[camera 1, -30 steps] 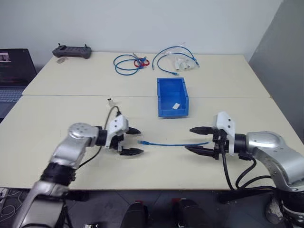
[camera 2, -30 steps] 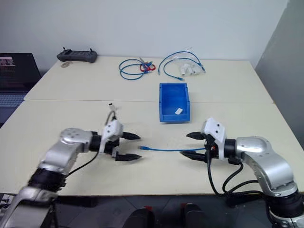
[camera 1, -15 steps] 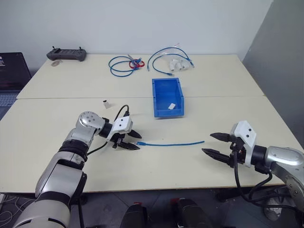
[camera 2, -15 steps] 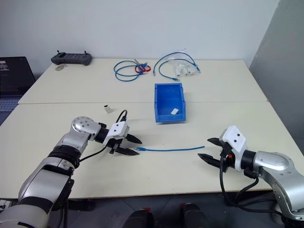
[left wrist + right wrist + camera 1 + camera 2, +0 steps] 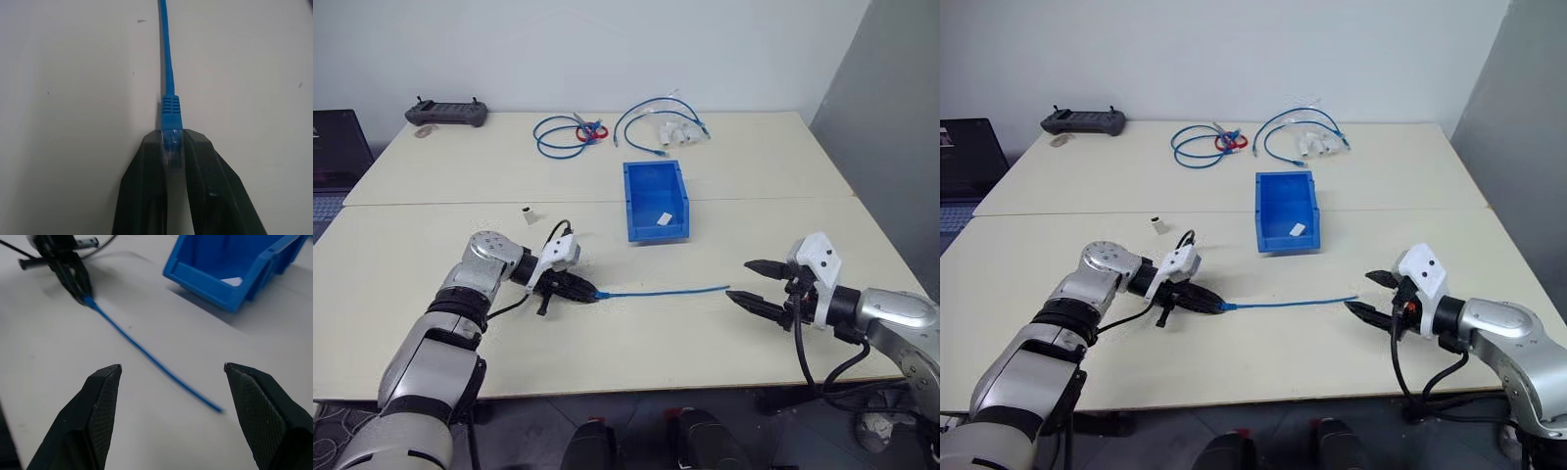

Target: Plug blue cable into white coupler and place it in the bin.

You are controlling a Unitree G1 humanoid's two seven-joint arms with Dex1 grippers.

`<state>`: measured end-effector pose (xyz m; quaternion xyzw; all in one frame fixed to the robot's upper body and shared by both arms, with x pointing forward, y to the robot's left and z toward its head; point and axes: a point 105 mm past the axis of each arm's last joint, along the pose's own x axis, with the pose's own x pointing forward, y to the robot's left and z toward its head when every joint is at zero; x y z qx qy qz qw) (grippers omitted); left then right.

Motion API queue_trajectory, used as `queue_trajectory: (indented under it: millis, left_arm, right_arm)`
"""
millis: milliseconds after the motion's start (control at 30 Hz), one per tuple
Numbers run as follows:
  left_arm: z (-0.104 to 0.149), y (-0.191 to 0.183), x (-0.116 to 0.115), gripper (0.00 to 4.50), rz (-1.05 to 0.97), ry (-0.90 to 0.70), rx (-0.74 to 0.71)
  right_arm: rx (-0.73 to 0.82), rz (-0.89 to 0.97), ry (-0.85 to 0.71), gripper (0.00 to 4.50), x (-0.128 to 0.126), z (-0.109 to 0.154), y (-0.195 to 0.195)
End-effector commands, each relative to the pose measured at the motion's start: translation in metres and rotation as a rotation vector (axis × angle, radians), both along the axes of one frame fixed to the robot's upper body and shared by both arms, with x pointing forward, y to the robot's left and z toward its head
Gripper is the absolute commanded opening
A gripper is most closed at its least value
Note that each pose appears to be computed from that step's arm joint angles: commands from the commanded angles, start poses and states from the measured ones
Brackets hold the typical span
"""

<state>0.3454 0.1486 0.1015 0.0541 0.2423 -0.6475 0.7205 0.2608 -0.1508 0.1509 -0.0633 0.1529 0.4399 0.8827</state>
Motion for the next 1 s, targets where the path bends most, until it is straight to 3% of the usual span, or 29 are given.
queue_trajectory:
  millis: [33, 200, 367, 500, 667, 1000]
  left_arm:
    - [0.090, -0.044, -0.010, 0.20, 0.002, 0.100, -0.340]
    - [0.118, -0.066, -0.043, 0.20, -0.016, 0.211, -0.476]
    - [0.102, -0.072, -0.061, 0.20, 0.020, 0.302, -0.496]
    - [0.103, -0.077, -0.068, 0.20, 0.016, 0.333, -0.528]
    - [0.106, -0.080, -0.070, 0.20, 0.021, 0.343, -0.552]
    - [0.103, -0.081, -0.074, 0.20, 0.009, 0.359, -0.550]
  right_arm:
    - [0.220, 0.066, 0.202, 3.55, -0.014, 0.009, 0.005]
    - [0.418, 0.154, 0.290, 3.55, -0.017, 0.025, 0.031]
    - [0.587, 0.241, 0.364, 3.55, -0.014, 0.049, 0.046]
    - [0.623, 0.262, 0.378, 3.55, -0.012, 0.061, 0.053]
    - [0.597, 0.305, 0.412, 3.55, -0.019, 0.057, 0.067]
    - [0.624, 0.272, 0.386, 3.55, -0.007, 0.063, 0.075]
